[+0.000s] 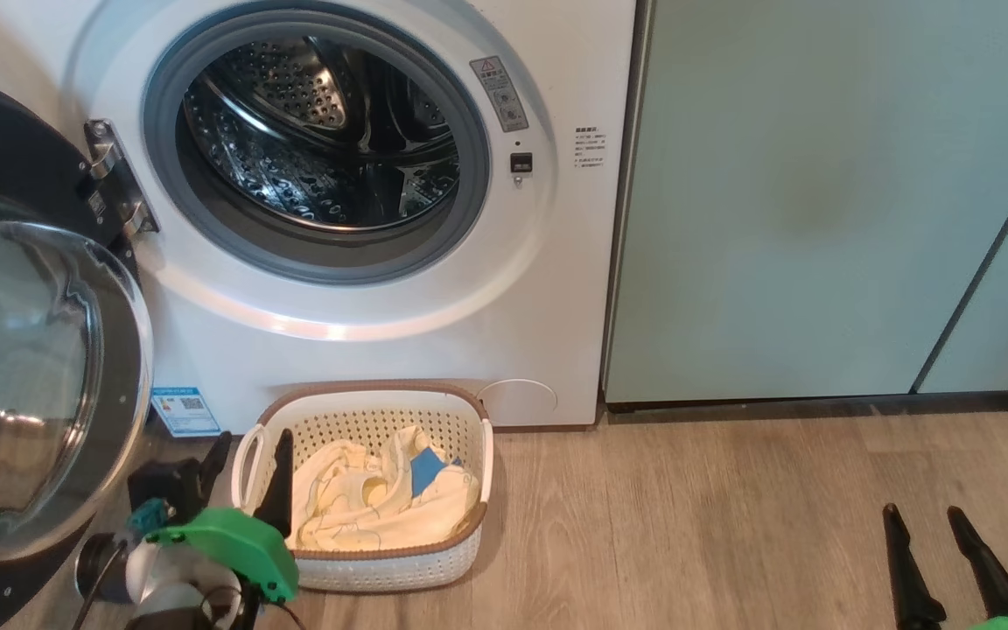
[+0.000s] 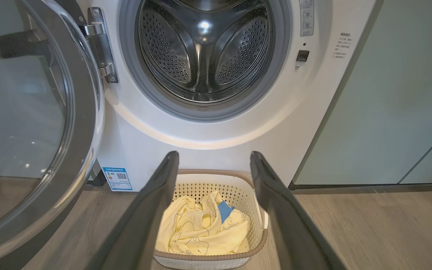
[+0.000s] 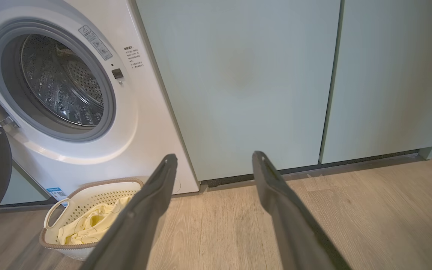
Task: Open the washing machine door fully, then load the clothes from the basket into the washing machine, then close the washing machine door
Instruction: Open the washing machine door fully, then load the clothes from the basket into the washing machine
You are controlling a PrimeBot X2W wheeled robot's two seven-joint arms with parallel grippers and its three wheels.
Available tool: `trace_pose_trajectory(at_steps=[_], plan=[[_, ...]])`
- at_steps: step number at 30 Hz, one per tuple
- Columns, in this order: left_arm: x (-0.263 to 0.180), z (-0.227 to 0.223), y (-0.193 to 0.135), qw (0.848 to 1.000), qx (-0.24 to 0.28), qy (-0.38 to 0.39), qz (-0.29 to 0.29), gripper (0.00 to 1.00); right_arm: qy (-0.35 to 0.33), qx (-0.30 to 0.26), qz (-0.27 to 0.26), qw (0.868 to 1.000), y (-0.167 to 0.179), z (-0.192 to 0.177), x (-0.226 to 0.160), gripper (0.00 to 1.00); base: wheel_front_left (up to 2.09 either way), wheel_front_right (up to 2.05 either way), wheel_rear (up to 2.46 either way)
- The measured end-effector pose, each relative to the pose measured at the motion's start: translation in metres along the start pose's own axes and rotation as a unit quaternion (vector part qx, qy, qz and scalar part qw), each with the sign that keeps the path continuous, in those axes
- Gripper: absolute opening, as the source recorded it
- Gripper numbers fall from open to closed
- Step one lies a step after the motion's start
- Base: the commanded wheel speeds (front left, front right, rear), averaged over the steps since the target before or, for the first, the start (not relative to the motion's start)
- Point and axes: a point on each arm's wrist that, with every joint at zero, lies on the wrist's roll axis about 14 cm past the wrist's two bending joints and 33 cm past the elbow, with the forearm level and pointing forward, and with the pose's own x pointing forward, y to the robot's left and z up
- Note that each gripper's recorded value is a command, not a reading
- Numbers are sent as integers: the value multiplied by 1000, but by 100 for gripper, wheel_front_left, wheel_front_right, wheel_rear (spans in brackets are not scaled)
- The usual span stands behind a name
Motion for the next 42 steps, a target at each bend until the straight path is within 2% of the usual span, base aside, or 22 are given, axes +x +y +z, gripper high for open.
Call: trace_pose_trajectory(at_steps=[14,32,42], plan=[[0,-2,6,1000,-3,2,10,100,0,1,0,1000,1,0,0,100,14,-14,0],[2,-7,5,1000,-6,9,7,100,8,2,0,1000,1,-4,2,100,153,-150,-3],[3,-8,-1,1000,-9,10,0,100,9,3,0,1000,2,-5,3,100,50,-50,0]])
